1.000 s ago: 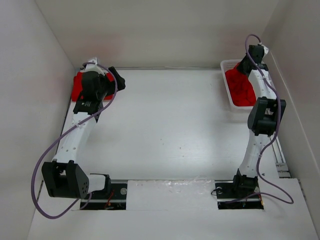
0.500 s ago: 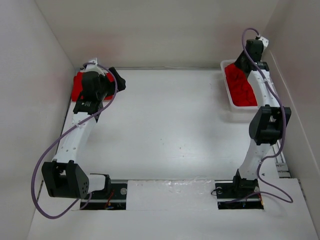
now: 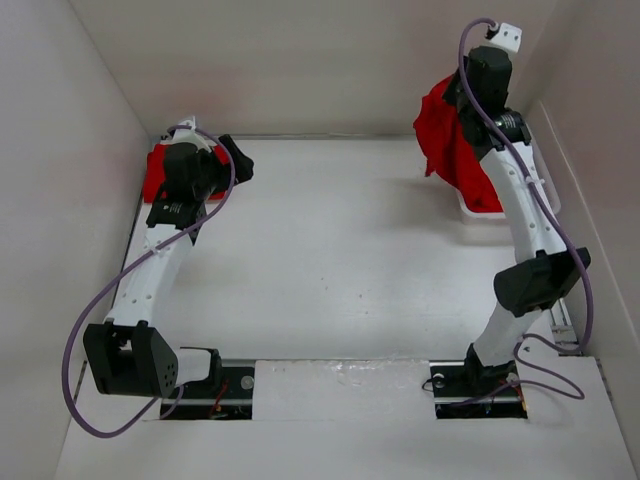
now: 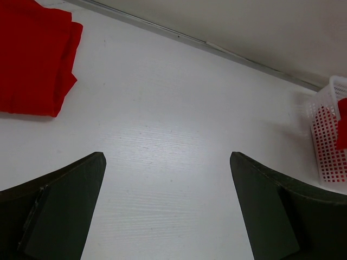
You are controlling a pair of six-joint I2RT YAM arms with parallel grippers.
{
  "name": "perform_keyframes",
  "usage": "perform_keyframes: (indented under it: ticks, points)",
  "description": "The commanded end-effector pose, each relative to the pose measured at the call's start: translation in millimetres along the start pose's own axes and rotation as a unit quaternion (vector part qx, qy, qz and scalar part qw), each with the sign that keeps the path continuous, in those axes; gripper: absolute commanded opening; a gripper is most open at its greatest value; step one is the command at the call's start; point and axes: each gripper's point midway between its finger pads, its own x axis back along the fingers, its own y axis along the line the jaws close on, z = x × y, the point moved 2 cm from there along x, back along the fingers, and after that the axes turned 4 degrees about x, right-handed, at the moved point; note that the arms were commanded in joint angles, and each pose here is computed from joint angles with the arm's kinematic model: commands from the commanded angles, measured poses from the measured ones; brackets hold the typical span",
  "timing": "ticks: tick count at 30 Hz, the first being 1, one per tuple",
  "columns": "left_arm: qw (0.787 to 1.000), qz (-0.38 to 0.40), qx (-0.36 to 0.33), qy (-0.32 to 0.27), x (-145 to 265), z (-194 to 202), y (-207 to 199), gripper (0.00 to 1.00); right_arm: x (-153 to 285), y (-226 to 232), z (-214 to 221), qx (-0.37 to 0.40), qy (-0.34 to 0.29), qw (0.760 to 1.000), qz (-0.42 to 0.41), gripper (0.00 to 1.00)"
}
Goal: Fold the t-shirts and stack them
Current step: Grab crumpled tshirt from bin with the right arm, then move the tshirt to the center of the board
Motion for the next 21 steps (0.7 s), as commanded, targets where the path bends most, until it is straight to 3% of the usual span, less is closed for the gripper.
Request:
perform_keyframes:
  ticks: [1,11,17,21]
  points:
    - [1.000,0.020,0.002,-0.019,10.4,-10.0,-10.1,1.00,55.8,18.7,-89.5,-0.016,-0.109,0.993,-0.031,0.00]
    - [0.999,0.029,0.021,-0.032,22.3,-15.5,-16.3,1.00,163.6,91.6,-172.1,-0.007,-0.224,0.965,-0.137,0.00]
    - [0.999,0.017,0.043,-0.021,28.6,-10.7,-13.8,1.00,203.9,122.7,-183.0,0.009,-0.256,0.950,-0.177,0.00]
    - [0.998,-0.004,0.058,-0.021,39.9,-14.5,-12.0,1.00,202.7,143.3,-159.2,0.027,-0.233,0.951,-0.203,0.00]
